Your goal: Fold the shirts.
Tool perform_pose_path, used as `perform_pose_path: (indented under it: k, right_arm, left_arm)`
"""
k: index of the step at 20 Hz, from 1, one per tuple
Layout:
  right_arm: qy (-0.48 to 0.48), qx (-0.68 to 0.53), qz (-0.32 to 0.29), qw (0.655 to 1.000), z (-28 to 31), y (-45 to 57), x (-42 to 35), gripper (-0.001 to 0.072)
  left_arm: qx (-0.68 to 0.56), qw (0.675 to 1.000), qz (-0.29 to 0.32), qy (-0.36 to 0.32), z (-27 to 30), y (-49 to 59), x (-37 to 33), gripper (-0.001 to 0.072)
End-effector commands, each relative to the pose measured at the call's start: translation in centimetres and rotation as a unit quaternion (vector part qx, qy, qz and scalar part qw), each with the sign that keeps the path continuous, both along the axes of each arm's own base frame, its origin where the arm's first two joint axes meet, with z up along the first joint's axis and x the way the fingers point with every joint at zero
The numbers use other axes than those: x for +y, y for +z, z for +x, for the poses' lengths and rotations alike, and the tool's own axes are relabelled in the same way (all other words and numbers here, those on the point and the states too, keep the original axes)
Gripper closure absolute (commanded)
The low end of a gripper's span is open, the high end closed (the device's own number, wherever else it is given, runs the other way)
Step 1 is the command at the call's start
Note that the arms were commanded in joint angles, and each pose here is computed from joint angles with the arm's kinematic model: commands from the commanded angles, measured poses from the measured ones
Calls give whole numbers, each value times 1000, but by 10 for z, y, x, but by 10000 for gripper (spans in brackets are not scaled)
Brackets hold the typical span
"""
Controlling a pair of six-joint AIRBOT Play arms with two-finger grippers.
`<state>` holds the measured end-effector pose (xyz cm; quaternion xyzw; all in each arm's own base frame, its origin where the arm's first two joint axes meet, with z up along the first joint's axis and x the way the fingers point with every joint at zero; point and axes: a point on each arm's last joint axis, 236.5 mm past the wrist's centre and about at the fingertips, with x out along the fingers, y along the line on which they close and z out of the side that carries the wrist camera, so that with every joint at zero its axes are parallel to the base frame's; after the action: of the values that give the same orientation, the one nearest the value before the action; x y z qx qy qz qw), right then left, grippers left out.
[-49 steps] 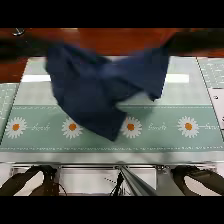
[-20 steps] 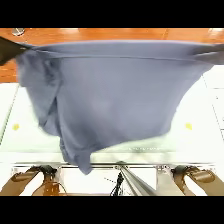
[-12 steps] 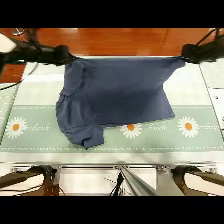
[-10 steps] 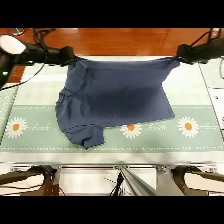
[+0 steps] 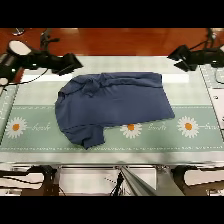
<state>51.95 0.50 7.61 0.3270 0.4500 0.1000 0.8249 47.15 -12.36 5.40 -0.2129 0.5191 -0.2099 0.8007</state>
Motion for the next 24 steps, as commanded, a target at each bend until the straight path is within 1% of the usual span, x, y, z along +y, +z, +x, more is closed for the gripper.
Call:
perform_pose_path:
  k: [1, 3, 4, 5, 6, 8, 11, 12, 13, 19, 24]
  right_arm:
    - [63, 31, -38, 997, -61, 18, -37, 95]
    - [36, 90, -123, 988, -108, 2, -82, 95]
    - [-2, 101, -128, 987, -124, -6, -96, 95]
    - [-34, 101, -119, 987, -138, -15, -101, 94]
    - [-66, 100, -100, 988, -153, -29, -101, 95]
    - [-99, 95, -46, 989, -179, -55, -79, 95]
    - [-84, 68, 18, 994, -201, -69, -33, 95]
    - [-79, 65, 27, 994, -206, -70, -26, 95]
    - [-74, 64, 30, 995, -209, -71, -22, 95]
    - [-58, 67, 30, 996, -213, -72, -17, 95]
    - [-55, 68, 30, 996, -214, -72, -16, 95]
  left_arm:
    - [97, 994, 38, -20, -60, -11, 67, 3]
    - [114, 993, 31, 6, -90, -20, 93, 3]
    - [124, 992, 29, 7, -111, -30, 101, 3]
    - [138, 990, 24, 14, -134, -44, 108, 3]
    - [154, 987, 17, 35, -155, -59, 116, 3]
    - [186, 977, -11, 104, -194, -89, 130, 4]
    - [213, 953, -84, 198, -229, -109, 136, 4]
    - [210, 946, -104, 224, -230, -111, 137, 4]
    - [211, 941, -119, 235, -231, -113, 135, 4]
    - [234, 938, -137, 217, -249, -140, 100, 5]
    - [172, 944, -182, 216, -225, -136, 77, 6]
